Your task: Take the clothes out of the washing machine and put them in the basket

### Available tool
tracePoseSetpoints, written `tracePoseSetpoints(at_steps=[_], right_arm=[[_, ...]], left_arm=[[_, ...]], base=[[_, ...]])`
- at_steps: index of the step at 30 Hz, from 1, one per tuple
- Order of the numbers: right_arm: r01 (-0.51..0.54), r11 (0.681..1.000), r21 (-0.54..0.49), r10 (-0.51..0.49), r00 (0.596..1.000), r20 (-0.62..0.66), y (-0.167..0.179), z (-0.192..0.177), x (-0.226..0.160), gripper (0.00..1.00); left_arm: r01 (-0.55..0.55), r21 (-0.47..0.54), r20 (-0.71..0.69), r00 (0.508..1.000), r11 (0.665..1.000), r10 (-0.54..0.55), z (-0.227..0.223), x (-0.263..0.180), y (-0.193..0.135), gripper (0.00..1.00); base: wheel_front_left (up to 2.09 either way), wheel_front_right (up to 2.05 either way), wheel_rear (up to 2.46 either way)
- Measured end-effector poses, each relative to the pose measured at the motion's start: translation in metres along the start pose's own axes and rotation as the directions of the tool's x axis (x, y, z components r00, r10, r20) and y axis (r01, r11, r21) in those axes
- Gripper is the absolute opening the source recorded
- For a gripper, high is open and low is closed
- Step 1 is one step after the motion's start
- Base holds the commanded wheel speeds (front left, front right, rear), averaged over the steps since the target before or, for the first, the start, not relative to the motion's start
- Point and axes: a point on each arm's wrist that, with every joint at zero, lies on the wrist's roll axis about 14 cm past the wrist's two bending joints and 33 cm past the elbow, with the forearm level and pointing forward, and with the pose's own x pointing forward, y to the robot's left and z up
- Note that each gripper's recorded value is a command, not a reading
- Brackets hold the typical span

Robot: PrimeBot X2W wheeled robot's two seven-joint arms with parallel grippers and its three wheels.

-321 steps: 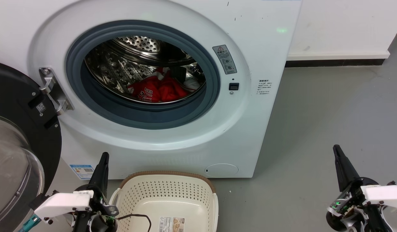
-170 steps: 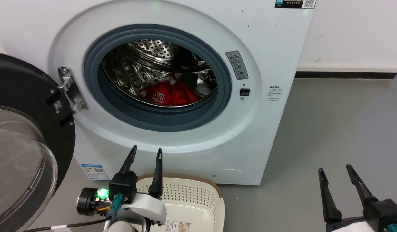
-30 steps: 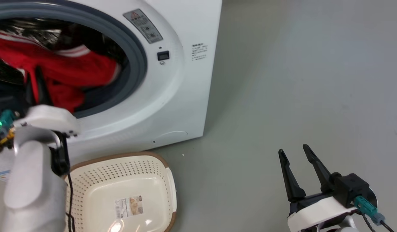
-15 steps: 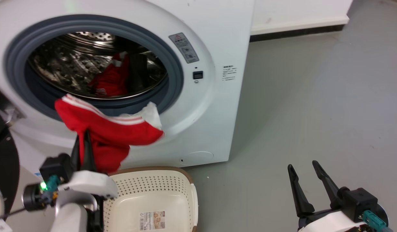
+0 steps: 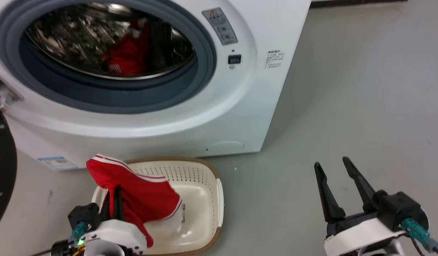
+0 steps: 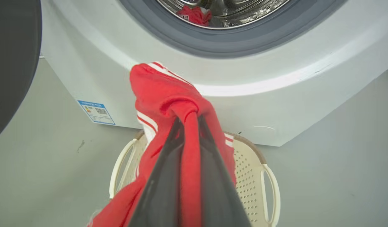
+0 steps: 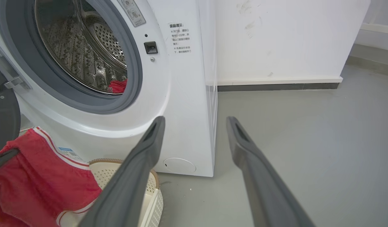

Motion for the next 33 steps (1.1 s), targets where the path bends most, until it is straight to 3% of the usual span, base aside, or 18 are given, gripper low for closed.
tracePoseSetpoints(at_steps=[12, 22, 28, 31, 33], right_arm=[[0.013, 1.000, 0.022, -0.011, 0.994, -0.104, -0.013, -0.050, 0.045, 1.00], [0.058, 0.997, 0.050, -0.047, 0.977, -0.206, -0.031, -0.102, 0.057, 1.00], [0.100, 0.994, 0.037, -0.089, 0.968, -0.236, -0.045, -0.113, 0.051, 1.00], [0.108, 0.994, 0.032, -0.098, 0.968, -0.232, -0.048, -0.112, 0.050, 1.00], [0.106, 0.994, 0.026, -0.097, 0.970, -0.223, -0.048, -0.109, 0.050, 1.00]], left_arm=[[0.030, 0.035, -0.262, 0.965, 0.999, -0.020, -0.092, 0.064, -0.014, 0.00], [0.080, 0.078, -0.569, 0.822, 0.994, -0.021, -0.205, 0.066, -0.024, 0.00], [0.064, 0.080, -0.667, 0.745, 0.995, 0.006, -0.242, 0.050, -0.025, 0.00], [0.049, 0.084, -0.680, 0.733, 0.995, 0.021, -0.244, 0.046, -0.022, 0.00], [0.043, 0.087, -0.675, 0.737, 0.995, 0.027, -0.239, 0.045, -0.020, 0.84]], base=[[0.00, 0.00, 0.00], [0.00, 0.00, 0.00], [0.00, 0.00, 0.00], [0.00, 0.00, 0.00], [0.00, 0.00, 0.00]])
